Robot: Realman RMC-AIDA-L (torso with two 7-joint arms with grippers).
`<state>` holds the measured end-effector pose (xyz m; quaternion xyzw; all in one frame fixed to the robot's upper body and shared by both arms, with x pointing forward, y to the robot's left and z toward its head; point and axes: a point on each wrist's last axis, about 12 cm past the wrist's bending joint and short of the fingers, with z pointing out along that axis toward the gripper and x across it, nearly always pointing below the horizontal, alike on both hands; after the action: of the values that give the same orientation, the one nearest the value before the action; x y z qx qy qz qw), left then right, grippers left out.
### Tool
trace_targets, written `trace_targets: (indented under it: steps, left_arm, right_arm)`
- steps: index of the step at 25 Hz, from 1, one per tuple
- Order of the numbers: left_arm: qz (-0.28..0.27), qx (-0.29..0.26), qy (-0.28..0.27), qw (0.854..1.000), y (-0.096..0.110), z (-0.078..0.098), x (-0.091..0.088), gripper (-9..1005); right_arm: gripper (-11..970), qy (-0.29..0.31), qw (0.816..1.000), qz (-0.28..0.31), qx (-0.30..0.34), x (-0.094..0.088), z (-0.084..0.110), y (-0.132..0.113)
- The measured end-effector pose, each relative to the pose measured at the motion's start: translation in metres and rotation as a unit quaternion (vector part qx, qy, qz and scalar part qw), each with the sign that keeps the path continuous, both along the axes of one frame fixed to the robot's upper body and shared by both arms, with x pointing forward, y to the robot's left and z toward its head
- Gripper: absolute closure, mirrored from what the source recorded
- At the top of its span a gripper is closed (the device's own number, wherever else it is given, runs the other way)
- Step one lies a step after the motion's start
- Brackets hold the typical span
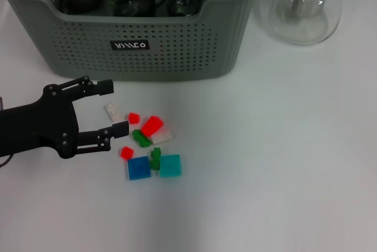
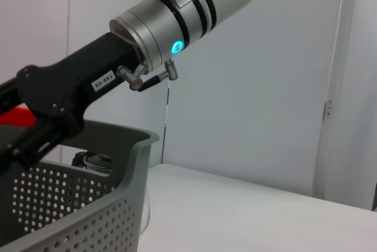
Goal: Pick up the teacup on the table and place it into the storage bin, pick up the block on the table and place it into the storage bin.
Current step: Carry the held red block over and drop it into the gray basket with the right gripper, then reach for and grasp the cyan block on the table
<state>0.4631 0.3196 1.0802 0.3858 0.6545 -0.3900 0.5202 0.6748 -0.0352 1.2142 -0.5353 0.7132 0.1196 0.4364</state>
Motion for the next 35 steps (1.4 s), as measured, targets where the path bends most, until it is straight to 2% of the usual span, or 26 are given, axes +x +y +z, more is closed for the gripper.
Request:
trace_targets:
  steps: [3,6,8,12,15,17,20,25,28,29,30,35]
  left_arm:
    - [-0.003,-0.002,0.000,1.000,0.000,0.000,-0.001,151]
    - [-0.004,-0.003,0.000,1.000,0.000,0.000,-0.001,151]
    - [-0.003,-0.003,0.001,1.000,0.000,0.000,-0.002,151]
    - [-0.002,-0.003,0.002,1.000,0.001,0.000,-0.003,151]
    - [-0.002,-0.003,0.002,1.000,0.001,0.000,-0.003,152]
    - [-0.001,-0.003,0.002,1.000,0.001,0.000,-0.003,152]
    - [-0.002,0.002,0.006,1.000,0.003,-0.001,-0.005,152]
    - [-0.001,0.013,0.011,1.000,0.009,-0.001,-0.006,152]
    - [0.000,0.016,0.011,1.000,0.012,-0.001,-0.006,152]
    - [0.001,0.016,0.011,1.000,0.012,0.000,-0.006,152]
    - [0.001,0.017,0.011,1.000,0.012,0.000,-0.006,152]
    - [0.002,0.016,0.013,1.000,0.011,-0.001,-0.004,152]
  right_arm:
    - [104,-0.004,1.000,0.011,0.022,-0.006,0.010,-0.005]
    - [107,-0.019,0.997,0.032,0.064,-0.021,0.030,-0.017]
    - [109,-0.035,0.994,0.045,0.098,-0.035,0.044,-0.031]
    - [108,-0.064,0.977,0.099,0.175,-0.076,0.070,-0.066]
    - [109,-0.038,0.965,0.151,0.211,-0.103,0.070,-0.093]
    - [110,-0.003,0.959,0.181,0.216,-0.117,0.061,-0.109]
    - [112,0.069,0.954,0.212,0.203,-0.132,0.037,-0.130]
    - [116,0.184,0.951,0.207,0.139,-0.137,-0.010,-0.147]
    - [118,0.228,0.948,0.201,0.089,-0.132,-0.034,-0.145]
    - [119,0.246,0.945,0.210,0.056,-0.127,-0.047,-0.137]
    - [120,0.246,0.945,0.210,0.056,-0.127,-0.047,-0.137]
    - [122,0.261,0.938,0.227,-0.003,-0.112,-0.075,-0.113]
